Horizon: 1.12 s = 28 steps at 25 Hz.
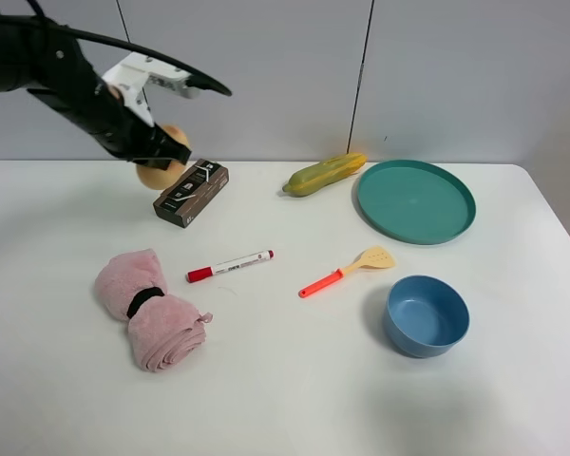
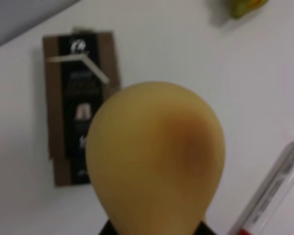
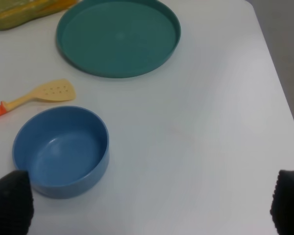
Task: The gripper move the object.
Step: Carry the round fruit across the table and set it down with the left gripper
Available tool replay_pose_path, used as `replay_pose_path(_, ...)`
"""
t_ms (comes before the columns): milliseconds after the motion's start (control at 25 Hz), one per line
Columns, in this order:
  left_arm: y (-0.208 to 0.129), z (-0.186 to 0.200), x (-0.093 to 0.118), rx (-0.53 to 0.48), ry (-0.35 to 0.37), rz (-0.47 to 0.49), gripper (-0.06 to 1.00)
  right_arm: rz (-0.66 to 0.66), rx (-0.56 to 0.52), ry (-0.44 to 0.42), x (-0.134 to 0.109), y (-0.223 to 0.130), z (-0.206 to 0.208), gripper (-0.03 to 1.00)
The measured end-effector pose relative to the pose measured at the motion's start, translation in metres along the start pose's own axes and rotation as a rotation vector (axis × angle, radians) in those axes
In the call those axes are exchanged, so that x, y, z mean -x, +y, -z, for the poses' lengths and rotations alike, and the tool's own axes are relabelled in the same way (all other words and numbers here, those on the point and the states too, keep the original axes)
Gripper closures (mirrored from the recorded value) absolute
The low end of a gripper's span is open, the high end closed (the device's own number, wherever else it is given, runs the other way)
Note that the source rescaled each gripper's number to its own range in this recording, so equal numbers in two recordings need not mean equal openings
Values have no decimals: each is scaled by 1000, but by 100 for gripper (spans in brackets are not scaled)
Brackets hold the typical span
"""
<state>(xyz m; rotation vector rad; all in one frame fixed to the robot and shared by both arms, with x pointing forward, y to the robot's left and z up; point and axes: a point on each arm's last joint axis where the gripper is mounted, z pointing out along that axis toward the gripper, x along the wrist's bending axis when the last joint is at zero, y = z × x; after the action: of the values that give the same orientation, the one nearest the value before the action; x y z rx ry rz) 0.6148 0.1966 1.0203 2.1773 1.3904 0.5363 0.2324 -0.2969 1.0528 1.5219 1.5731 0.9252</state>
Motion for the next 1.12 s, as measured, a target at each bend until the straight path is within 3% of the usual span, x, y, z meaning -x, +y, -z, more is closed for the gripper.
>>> replay_pose_path(200,-49,-7,-48,-27,103,104,94,0,0,0,0,0,0,-3)
replay_pose_path(480,-92,-17,-77,5,203,111,94,0,0,0,0,0,0,-3)
replay_pose_path(720,-100,-36,-83,6,213,115,94,0,0,0,0,0,0,-3)
replay_pose_path(920,-119,-64,-82,-71,189,195,94,0,0,0,0,0,0,-3)
replay_pose_path(1120,-123,-73,-82,-69,190,263,94,0,0,0,0,0,0,-3)
